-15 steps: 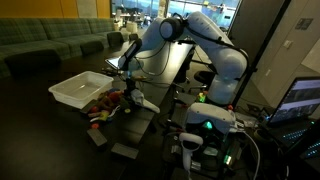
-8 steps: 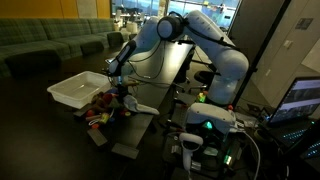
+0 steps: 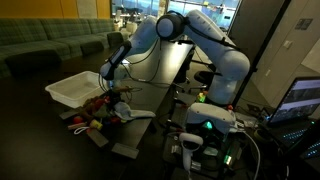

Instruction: Use the white towel to push the objects on the table to the left, then put the towel in the bowl

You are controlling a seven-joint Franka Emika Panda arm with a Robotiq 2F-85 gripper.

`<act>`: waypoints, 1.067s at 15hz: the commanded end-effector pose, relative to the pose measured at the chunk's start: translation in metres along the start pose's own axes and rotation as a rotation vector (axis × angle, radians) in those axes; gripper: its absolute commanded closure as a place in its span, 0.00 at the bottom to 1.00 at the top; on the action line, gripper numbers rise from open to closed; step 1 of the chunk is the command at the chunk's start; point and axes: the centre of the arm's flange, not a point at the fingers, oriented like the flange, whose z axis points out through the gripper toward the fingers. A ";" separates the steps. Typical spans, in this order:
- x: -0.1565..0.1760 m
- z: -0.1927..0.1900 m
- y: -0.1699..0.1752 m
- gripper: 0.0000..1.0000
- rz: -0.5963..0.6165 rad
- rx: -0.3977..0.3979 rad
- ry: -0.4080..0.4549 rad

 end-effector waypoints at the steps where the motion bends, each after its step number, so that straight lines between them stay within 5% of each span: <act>1: -0.027 -0.002 -0.031 0.96 -0.034 0.063 0.016; 8: -0.060 -0.004 -0.064 0.96 -0.116 0.116 -0.012; 16: -0.101 -0.073 -0.001 0.96 -0.308 0.103 -0.136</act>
